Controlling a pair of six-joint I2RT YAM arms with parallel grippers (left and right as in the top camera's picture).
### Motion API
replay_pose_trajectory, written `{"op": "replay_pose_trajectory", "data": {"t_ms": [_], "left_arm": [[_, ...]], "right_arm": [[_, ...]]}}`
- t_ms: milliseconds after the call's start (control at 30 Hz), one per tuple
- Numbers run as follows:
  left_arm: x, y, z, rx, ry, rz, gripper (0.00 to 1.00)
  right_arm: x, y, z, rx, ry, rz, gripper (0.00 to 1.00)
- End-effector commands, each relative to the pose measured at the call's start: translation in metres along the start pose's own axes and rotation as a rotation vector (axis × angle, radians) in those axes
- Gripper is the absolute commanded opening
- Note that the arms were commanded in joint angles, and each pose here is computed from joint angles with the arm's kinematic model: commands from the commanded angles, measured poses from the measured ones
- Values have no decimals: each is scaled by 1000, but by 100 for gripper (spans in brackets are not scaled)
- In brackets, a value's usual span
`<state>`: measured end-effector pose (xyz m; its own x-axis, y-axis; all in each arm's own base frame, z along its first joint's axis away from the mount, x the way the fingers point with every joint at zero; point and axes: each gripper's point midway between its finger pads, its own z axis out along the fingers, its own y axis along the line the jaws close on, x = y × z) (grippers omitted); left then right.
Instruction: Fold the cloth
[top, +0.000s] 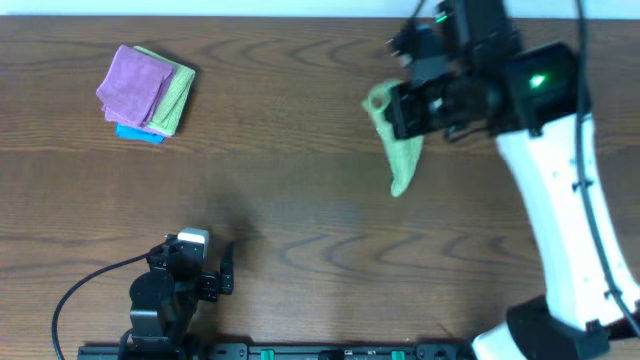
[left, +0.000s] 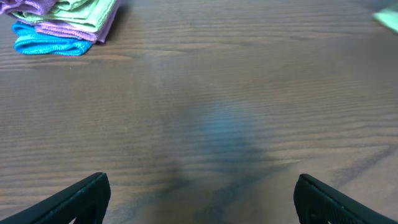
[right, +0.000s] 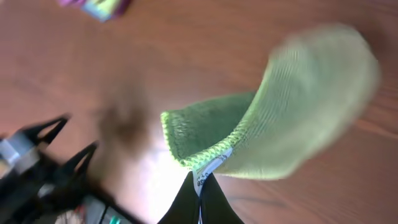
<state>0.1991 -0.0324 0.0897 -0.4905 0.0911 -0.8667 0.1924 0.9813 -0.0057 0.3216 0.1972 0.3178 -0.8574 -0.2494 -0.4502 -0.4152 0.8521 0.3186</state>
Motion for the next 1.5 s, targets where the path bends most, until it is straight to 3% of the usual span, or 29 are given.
{"op": "replay_pose_trajectory", "data": {"t_ms": [0, 233, 367, 500, 667, 700, 733, 767, 800, 900, 1033, 1233, 1467], "left_arm": [[1, 1, 1, -8, -1, -6, 95], [1, 1, 1, -8, -1, -6, 95], [1, 1, 1, -8, -1, -6, 96], [1, 1, 1, -8, -1, -6, 95], [1, 1, 1, -8, -1, -6, 95], [1, 1, 1, -8, -1, -6, 95], [1, 1, 1, -8, -1, -6, 95], [1, 1, 1, -8, -1, -6, 95], [1, 1, 1, -8, -1, -6, 95], [1, 1, 1, -8, -1, -6, 95], [1, 1, 1, -8, -1, -6, 95], [1, 1, 1, -8, -1, -6, 95], [1, 1, 1, -8, -1, -6, 95]], "right_arm": [[12, 60, -3, -105, 4, -127, 1], [24, 135, 0, -243, -17, -303, 1], [17, 135, -12, -253, -65, -353, 1], [7, 94, -14, -126, -78, -317, 1], [11, -24, -10, 304, 19, -144, 1], [14, -50, -12, 411, 39, -69, 6], [19, -70, -13, 484, 61, -2, 27], [23, -79, -10, 500, 84, 30, 59], [26, -83, -7, 495, 107, 46, 77], [30, -86, 4, 455, 151, 77, 99], [31, -87, 14, 447, 177, 79, 98], [52, -59, 65, 258, 298, 1, 69], [89, -19, 141, 96, 367, -149, 61]]}}
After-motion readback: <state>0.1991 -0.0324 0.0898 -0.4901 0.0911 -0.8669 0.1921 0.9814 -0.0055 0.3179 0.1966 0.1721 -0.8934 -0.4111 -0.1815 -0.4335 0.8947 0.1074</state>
